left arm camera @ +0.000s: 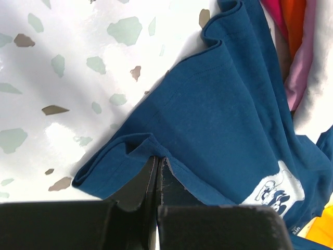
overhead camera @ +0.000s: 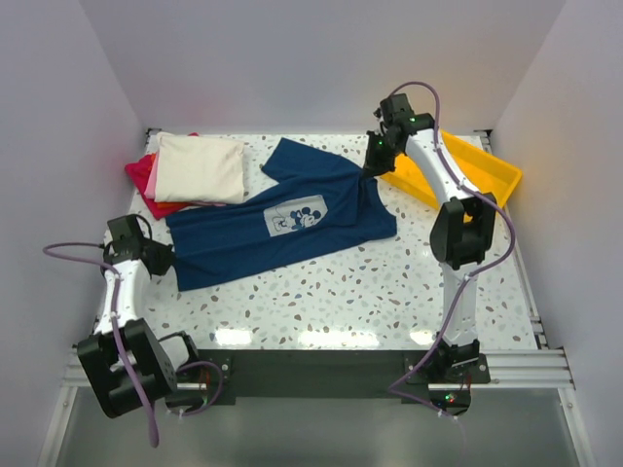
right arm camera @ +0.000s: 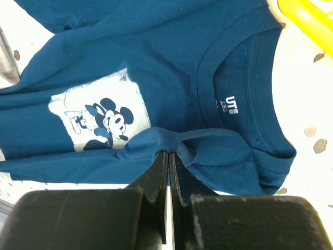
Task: Fold and stack the t-shirts
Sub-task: Fold the tshirt
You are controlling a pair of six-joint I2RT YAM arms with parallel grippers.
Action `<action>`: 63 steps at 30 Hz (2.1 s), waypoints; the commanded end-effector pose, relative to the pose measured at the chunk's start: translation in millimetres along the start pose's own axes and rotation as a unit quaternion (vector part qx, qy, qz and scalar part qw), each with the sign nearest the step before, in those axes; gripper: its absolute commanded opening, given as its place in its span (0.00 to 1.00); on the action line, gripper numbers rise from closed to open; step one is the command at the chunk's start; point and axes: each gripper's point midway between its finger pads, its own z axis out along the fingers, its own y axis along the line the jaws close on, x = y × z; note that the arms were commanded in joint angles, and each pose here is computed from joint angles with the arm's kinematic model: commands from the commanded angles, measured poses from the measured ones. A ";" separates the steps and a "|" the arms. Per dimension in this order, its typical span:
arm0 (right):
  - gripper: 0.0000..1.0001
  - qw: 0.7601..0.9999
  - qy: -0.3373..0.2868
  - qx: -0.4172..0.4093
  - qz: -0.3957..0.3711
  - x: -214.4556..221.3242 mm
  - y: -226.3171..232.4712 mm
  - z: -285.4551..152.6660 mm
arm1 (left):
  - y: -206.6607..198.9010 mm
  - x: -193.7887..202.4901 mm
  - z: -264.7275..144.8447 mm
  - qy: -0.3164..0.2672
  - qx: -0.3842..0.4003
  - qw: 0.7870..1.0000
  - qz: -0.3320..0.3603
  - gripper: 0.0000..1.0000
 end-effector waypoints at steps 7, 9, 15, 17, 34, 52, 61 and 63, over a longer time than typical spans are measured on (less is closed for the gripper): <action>0.00 1.000 -0.018 -0.005 -0.009 -14.5 3.9 -5.2 | -6.2 -12.0 19.0 -0.012 0.012 1.000 0.017 0.00; 0.00 1.000 -0.018 -0.004 -0.009 -14.8 3.4 -3.7 | -5.5 -12.5 22.1 -0.011 0.009 1.000 0.021 0.00; 0.00 1.000 -0.020 -0.012 -0.007 -19.0 7.0 0.3 | -5.6 -22.5 22.6 -0.026 -0.002 0.999 0.036 0.04; 0.00 0.999 -0.025 -0.017 -0.009 -22.5 9.2 1.0 | -9.5 -28.3 20.0 -0.035 0.000 0.999 0.040 0.23; 0.53 0.997 -0.028 -0.050 -0.043 -8.1 19.6 9.8 | -79.0 22.1 -5.3 -0.057 0.113 0.980 0.156 0.97; 0.41 0.997 0.072 -0.011 -0.036 92.5 5.5 51.8 | -31.0 83.7 35.3 0.029 0.097 0.978 0.180 0.97; 0.41 0.996 0.085 0.011 -0.038 102.3 -7.1 65.4 | -7.1 81.2 29.9 0.018 0.057 0.981 0.186 0.98; 0.41 0.995 0.087 0.013 -0.037 101.2 -7.8 69.9 | -6.4 80.7 27.8 0.015 0.058 0.981 0.184 0.98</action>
